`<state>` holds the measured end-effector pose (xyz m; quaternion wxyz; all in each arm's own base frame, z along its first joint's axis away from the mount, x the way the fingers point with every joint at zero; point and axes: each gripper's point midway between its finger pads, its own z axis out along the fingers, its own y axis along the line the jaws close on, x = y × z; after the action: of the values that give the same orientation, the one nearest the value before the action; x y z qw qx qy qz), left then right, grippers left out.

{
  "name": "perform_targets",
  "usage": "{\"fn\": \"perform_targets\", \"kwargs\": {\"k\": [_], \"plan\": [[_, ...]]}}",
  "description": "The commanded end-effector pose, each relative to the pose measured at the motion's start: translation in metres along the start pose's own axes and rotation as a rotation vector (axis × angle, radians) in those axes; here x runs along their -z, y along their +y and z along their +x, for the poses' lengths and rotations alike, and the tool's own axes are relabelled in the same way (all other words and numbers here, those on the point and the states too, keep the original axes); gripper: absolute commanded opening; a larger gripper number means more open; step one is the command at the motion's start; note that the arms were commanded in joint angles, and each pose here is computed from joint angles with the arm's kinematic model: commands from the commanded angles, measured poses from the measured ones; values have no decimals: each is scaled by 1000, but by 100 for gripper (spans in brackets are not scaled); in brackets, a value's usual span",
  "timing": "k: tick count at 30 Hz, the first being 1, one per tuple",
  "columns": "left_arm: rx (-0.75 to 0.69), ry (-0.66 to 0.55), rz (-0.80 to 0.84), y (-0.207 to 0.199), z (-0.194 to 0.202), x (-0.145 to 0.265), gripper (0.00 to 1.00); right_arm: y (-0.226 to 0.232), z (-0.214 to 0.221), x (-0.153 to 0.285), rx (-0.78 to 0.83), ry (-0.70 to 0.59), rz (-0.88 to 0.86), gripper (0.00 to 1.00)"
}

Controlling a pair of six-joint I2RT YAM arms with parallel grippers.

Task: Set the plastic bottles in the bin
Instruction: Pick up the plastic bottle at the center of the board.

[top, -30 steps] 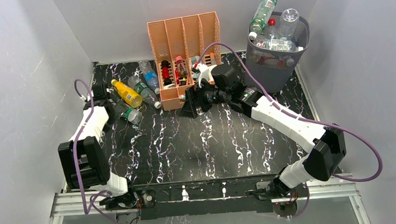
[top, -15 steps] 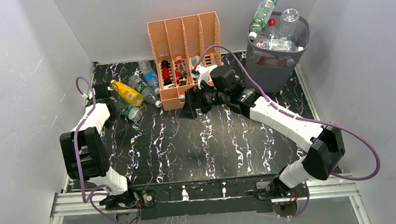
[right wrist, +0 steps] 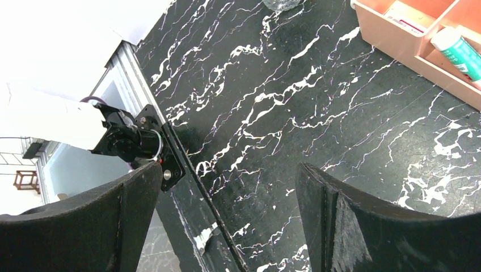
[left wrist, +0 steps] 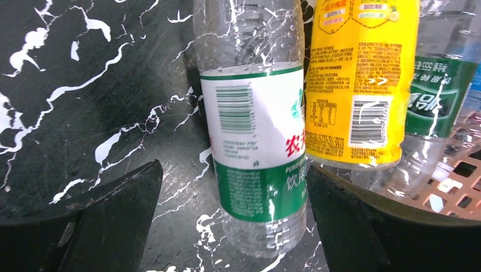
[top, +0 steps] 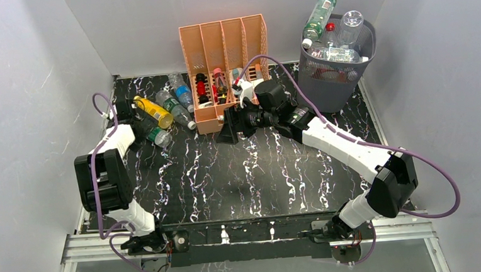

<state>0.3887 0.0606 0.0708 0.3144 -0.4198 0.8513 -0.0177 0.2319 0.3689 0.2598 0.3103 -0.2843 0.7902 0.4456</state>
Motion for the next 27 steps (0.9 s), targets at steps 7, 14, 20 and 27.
{"fn": "perform_targets", "kwargs": {"k": [7,14,20,27], "plan": [[19,50,8,4,17,-10,60,1,-3,-6,7,-25,-15,98],[-47,96,263,-26,36,73,42,1,-18,-19,-37,-39,-12,98],[-222,128,590,-97,70,164,43,-15,-64,-32,-99,-86,44,98],[-352,161,887,-140,104,229,44,-48,-115,5,-204,-222,27,98]]}}
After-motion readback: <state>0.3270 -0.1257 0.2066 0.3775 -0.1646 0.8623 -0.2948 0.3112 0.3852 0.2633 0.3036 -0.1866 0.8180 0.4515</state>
